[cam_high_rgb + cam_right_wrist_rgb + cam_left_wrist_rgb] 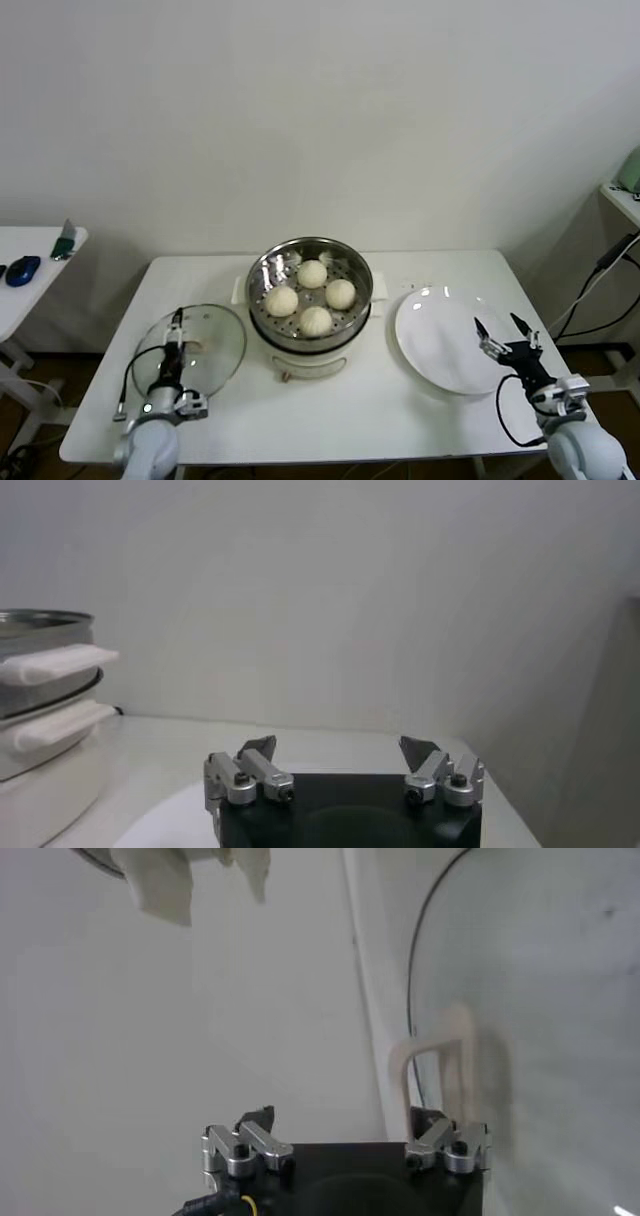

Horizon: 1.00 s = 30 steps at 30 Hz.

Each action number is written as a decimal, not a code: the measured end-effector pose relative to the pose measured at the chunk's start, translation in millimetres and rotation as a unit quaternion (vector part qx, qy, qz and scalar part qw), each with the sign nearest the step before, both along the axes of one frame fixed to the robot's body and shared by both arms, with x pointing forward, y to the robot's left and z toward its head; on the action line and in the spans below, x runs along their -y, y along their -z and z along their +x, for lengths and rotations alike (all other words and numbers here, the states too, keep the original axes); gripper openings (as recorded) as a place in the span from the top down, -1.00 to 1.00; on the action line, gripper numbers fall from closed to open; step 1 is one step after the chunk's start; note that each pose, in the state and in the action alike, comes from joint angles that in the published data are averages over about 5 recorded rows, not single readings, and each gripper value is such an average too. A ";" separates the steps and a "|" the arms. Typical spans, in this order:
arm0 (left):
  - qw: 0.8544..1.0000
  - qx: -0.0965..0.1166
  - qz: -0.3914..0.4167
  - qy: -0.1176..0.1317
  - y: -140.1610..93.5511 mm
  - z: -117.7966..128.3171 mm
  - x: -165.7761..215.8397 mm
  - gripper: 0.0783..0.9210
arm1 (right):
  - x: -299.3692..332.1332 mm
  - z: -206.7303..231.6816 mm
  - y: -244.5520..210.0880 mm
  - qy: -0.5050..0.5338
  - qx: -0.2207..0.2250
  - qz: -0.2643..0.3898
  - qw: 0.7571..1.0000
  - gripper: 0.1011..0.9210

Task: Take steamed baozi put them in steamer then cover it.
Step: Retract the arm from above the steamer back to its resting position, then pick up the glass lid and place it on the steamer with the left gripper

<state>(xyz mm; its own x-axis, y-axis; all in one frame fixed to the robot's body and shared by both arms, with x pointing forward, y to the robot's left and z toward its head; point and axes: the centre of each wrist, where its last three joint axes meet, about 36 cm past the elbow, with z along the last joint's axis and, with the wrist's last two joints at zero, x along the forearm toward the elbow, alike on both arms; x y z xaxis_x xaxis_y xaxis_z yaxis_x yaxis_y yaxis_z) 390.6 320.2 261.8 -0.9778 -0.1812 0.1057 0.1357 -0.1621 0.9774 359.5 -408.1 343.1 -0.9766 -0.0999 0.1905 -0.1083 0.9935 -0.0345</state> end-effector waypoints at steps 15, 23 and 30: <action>0.999 -0.004 -0.032 0.006 4.7 5.6 -0.9 0.19 | 0.0 0.2 9.1 -0.005 -0.001 -0.013 1.000 -0.76; 0.999 0.000 -0.041 0.006 1.1 4.3 -2.7 0.72 | -2.8 0.3 13.5 -0.009 -0.001 -0.017 1.000 -0.76; 0.999 0.012 -0.041 -0.002 -10.7 -1.5 -8.3 0.85 | -2.6 1.3 14.9 -0.010 0.000 -0.020 1.000 -0.76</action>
